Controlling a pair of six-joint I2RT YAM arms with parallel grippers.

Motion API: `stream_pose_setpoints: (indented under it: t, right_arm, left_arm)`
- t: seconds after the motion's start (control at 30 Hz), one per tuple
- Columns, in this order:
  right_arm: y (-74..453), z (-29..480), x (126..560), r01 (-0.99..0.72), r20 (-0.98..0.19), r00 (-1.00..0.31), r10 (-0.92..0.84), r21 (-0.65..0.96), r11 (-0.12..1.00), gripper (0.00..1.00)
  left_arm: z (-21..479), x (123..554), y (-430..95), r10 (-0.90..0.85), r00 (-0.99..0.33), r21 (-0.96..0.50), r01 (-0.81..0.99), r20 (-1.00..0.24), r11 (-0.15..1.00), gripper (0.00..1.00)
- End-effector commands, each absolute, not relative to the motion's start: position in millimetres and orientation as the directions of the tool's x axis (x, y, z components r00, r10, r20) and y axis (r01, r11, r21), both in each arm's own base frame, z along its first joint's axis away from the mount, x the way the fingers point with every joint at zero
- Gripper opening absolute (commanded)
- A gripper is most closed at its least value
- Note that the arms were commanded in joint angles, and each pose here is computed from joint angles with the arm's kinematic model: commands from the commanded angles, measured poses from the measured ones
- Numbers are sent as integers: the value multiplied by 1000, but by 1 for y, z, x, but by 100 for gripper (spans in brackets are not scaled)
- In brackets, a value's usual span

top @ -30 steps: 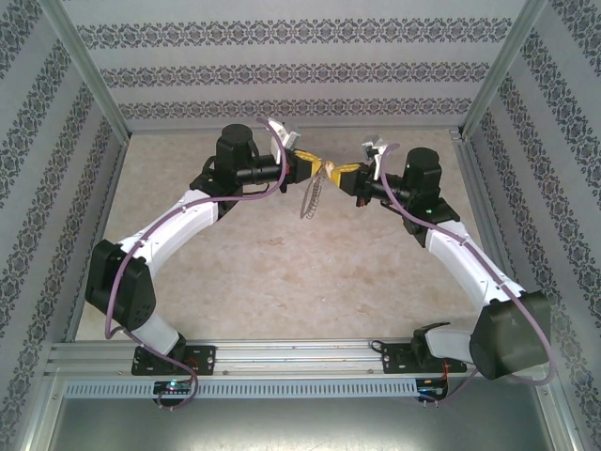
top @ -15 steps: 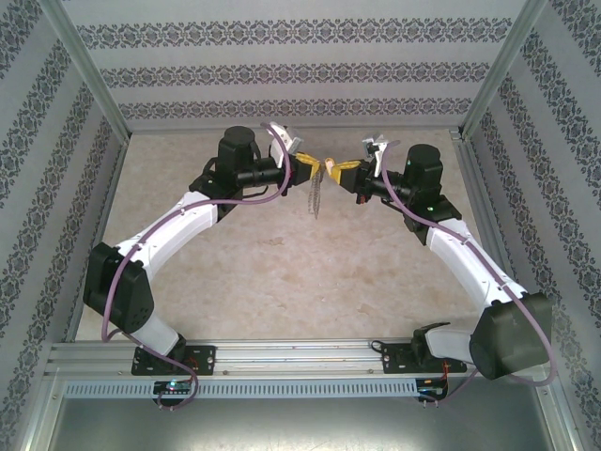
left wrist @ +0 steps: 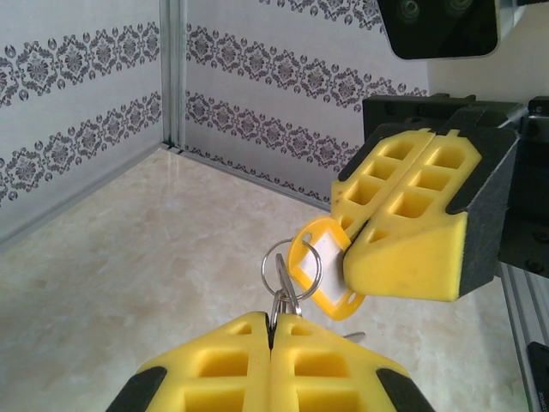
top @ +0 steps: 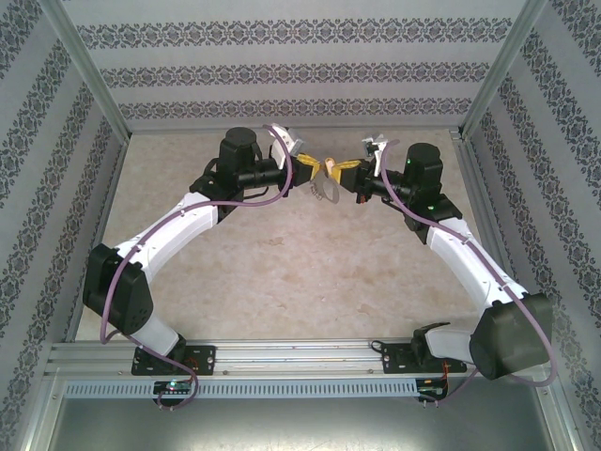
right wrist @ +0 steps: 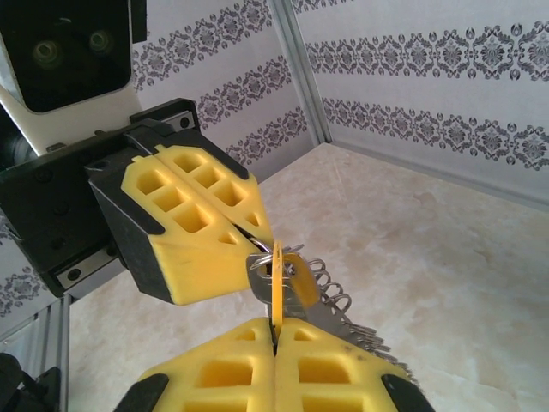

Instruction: Put the keys on the keyring

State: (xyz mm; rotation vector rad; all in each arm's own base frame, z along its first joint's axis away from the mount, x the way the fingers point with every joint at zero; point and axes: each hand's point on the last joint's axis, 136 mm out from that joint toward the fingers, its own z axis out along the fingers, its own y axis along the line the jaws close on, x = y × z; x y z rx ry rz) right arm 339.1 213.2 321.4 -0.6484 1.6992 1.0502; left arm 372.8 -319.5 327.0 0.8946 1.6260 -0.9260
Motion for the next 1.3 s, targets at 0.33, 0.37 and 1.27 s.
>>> stream_pose_setpoints:
  t: [0.33,0.37,1.27]
  right_arm:
    - [202,308,342,-787,-937,-346,57,322,525,0]
    - [202,308,342,-788,-936,-347,57,324,524,0]
    - [220,334,339,-831,-952,-303,46,288,476,0]
  left_arm:
    - [354,364,-317,84,-151,-100,895,-985,435,0]
    - [355,364,-317,83,-149,-99,895,-985,436,0]
    - [356,363,-318,77,-149,-103,898,-986,428,0]
